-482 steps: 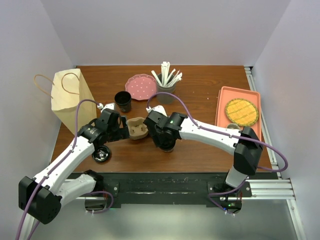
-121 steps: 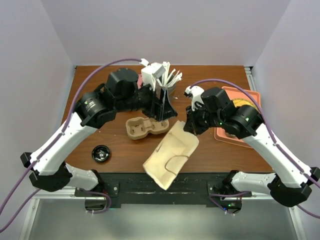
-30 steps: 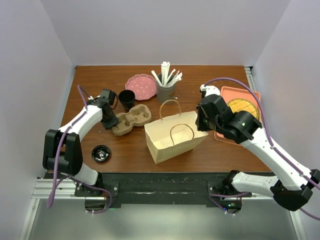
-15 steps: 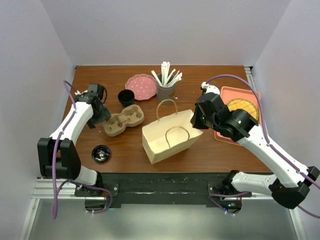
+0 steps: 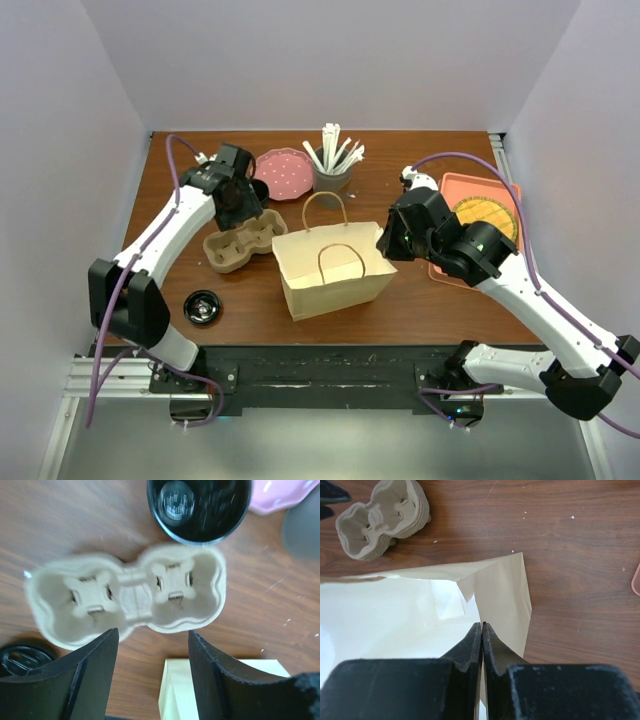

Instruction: Pack the takeout coffee

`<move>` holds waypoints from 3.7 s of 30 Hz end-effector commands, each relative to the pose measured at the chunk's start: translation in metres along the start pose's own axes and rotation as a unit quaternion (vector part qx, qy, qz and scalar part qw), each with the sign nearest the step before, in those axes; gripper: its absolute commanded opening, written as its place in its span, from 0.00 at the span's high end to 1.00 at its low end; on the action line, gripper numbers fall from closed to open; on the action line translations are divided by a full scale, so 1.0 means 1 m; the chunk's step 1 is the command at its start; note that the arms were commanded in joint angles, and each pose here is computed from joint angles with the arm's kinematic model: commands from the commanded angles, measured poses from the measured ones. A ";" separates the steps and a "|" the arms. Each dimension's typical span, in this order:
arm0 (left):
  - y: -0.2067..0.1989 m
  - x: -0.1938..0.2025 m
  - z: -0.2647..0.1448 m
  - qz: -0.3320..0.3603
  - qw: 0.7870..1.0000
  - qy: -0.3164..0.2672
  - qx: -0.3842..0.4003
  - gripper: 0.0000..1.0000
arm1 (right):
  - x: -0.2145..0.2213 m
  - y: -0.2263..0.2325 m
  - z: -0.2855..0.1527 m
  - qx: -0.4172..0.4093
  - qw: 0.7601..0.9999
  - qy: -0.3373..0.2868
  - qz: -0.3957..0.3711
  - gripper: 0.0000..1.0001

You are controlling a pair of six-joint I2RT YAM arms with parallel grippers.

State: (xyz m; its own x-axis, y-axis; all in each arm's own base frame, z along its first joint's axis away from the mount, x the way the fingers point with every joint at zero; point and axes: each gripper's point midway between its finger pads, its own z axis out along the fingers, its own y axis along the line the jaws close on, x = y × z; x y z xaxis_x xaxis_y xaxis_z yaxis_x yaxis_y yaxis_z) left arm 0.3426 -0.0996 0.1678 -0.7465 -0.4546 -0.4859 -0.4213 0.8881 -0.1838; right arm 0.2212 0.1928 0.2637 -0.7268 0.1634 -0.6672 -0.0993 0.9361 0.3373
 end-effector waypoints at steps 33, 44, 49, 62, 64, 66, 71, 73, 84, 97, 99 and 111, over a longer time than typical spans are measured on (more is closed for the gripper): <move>0.020 0.030 0.060 -0.026 0.996 0.028 -0.082 0.44 | -0.053 0.012 -0.050 -0.033 0.995 -0.078 -0.044 0.42; 0.023 0.034 0.068 -0.011 0.996 0.030 -0.088 0.41 | -0.056 0.008 -0.058 -0.041 0.993 -0.098 -0.043 0.39; 0.020 0.034 0.075 -0.010 0.996 0.032 -0.085 0.44 | -0.057 0.007 -0.057 -0.039 0.993 -0.099 -0.048 0.39; 0.020 0.032 0.074 -0.013 0.994 0.037 -0.098 0.58 | -0.061 0.007 -0.059 -0.037 0.992 -0.108 -0.059 0.39; 0.021 0.029 0.071 -0.011 0.994 0.035 -0.104 0.58 | -0.061 0.006 -0.058 -0.035 0.992 -0.107 -0.060 0.39; 0.020 0.023 0.067 -0.009 0.994 0.030 -0.106 0.57 | -0.060 0.007 -0.058 -0.036 0.992 -0.108 -0.061 0.39; 0.019 0.019 0.062 -0.009 0.994 0.027 -0.106 0.57 | -0.060 0.007 -0.058 -0.036 0.992 -0.107 -0.062 0.39; 0.019 0.019 0.062 -0.009 0.994 0.026 -0.107 0.56 | -0.060 0.007 -0.058 -0.037 0.992 -0.108 -0.060 0.39; 0.024 0.028 0.065 -0.003 0.994 0.034 -0.106 0.55 | -0.060 0.007 -0.061 -0.043 0.991 -0.110 -0.057 0.39; 0.026 0.033 0.069 0.004 0.994 0.042 -0.104 0.52 | -0.056 0.006 -0.064 -0.048 0.992 -0.108 -0.043 0.40; 0.026 0.033 0.068 0.002 0.994 0.040 -0.102 0.56 | -0.056 0.006 -0.065 -0.048 0.992 -0.108 -0.039 0.40; 0.019 0.012 0.046 0.004 0.996 0.014 -0.093 0.64 | -0.055 0.006 -0.066 -0.049 0.992 -0.109 -0.030 0.40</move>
State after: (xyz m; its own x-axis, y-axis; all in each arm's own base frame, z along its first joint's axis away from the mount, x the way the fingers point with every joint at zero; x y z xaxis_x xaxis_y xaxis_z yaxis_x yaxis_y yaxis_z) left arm 0.3362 -0.0888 0.0832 -0.7995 -0.4628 -0.3830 -0.5081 0.8610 0.0204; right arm 0.2142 0.1703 0.3373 -0.5796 0.1401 -0.8027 -0.2235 0.9200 0.3219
